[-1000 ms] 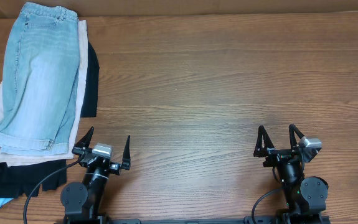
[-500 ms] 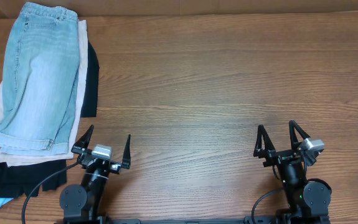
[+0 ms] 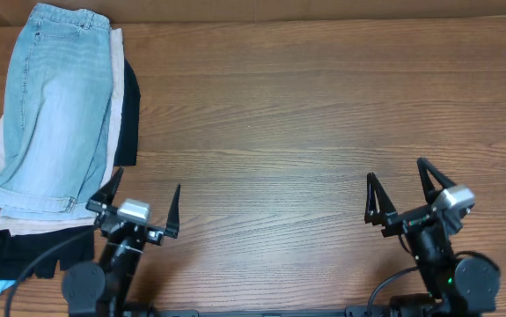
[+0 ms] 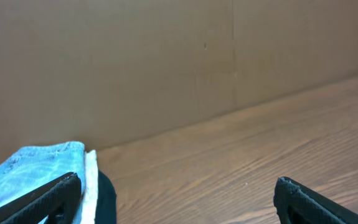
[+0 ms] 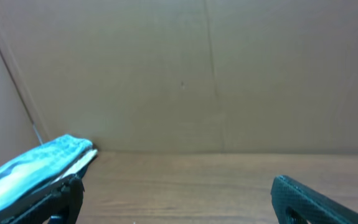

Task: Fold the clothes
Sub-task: 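Reach the left gripper to the top denim shorts on the stack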

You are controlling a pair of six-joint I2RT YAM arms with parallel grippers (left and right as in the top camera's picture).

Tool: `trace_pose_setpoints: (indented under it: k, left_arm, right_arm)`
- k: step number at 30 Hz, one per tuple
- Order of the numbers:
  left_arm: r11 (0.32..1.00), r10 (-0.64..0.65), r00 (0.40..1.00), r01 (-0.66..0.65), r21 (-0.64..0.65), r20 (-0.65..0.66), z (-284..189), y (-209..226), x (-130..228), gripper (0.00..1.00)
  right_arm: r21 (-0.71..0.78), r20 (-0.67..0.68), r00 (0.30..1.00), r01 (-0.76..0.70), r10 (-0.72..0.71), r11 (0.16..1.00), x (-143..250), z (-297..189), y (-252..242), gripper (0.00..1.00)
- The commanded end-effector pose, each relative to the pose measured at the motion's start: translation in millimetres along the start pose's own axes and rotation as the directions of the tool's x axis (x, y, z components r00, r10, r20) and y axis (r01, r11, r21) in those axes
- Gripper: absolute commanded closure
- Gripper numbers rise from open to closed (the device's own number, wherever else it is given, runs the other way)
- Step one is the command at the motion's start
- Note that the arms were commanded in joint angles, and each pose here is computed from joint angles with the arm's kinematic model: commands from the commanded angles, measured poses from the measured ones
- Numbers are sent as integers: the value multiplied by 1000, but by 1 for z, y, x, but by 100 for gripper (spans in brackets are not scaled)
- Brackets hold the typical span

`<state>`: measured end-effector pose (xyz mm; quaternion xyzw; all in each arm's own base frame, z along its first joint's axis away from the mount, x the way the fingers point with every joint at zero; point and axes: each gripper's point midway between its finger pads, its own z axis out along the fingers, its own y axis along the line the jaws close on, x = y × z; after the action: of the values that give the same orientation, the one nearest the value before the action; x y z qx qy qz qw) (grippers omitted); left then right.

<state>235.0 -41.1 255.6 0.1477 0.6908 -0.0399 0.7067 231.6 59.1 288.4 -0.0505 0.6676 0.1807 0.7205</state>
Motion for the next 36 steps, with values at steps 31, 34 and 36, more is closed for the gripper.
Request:
trace_pose_setpoints:
  k: [31, 34, 36]
  left_arm:
    - [931, -120, 674, 332, 153, -729, 141, 21, 46, 0]
    - [957, -116, 677, 272, 100, -727, 156, 37, 59, 0]
    - [976, -174, 662, 216, -37, -729, 166, 63, 71, 0]
  right_arm:
    - [-255, -707, 665, -557, 241, 790, 100, 206, 28, 0]
    - [-155, -743, 602, -580, 293, 800, 133, 213, 16, 0]
    - [-86, -756, 570, -574, 322, 814, 153, 216, 10, 0]
